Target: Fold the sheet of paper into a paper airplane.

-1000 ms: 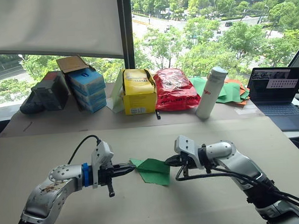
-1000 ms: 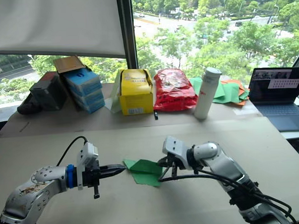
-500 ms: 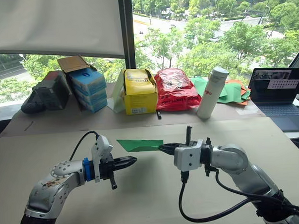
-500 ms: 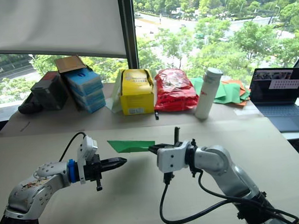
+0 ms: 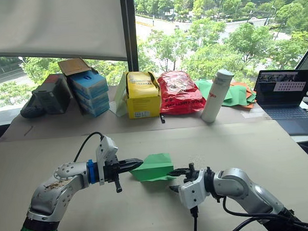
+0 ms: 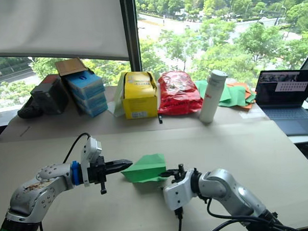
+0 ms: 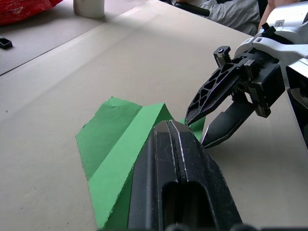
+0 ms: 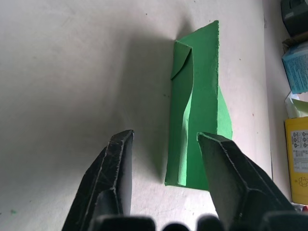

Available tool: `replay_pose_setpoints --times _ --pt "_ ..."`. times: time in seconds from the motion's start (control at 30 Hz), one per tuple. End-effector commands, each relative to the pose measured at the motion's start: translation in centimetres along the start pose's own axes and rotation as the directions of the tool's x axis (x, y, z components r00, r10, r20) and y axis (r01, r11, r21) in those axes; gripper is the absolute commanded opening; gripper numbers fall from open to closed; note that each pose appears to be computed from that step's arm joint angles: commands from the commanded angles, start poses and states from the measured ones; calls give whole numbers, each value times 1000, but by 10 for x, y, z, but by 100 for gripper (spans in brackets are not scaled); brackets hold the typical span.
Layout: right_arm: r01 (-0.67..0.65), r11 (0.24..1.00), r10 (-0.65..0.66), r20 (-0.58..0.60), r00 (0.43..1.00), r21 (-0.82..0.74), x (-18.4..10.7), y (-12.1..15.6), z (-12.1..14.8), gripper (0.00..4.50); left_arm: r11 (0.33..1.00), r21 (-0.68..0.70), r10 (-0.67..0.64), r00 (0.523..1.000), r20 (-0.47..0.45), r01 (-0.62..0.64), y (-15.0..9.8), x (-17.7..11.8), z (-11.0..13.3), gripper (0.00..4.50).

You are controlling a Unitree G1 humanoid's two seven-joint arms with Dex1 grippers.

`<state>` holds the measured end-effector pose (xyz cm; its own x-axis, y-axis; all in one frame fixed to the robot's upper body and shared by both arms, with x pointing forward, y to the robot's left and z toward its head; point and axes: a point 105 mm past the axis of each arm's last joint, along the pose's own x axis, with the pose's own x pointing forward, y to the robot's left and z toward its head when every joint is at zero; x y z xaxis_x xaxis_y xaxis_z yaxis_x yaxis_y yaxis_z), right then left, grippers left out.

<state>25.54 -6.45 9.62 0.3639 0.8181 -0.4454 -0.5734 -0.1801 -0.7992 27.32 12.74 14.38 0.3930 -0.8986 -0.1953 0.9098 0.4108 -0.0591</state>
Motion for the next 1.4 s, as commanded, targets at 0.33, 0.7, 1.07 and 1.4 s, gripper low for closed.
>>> replay_pose_setpoints --times 0.33,0.7,1.07,1.4 --pt "54 892 -71 21 997 449 -14 -54 -3 176 1000 25 -18 1000 -1 18 -1 1 6 0" --pt "-55 858 99 -59 993 511 4 -4 -22 6 998 64 1 1000 4 -1 4 1 15 0" --pt "-46 819 124 -98 987 572 14 10 -19 6 945 290 -97 975 -198 153 22 37 7 0" --pt "3 804 99 -140 985 594 8 8 -21 6 924 275 -194 945 -264 267 8 50 -19 0"
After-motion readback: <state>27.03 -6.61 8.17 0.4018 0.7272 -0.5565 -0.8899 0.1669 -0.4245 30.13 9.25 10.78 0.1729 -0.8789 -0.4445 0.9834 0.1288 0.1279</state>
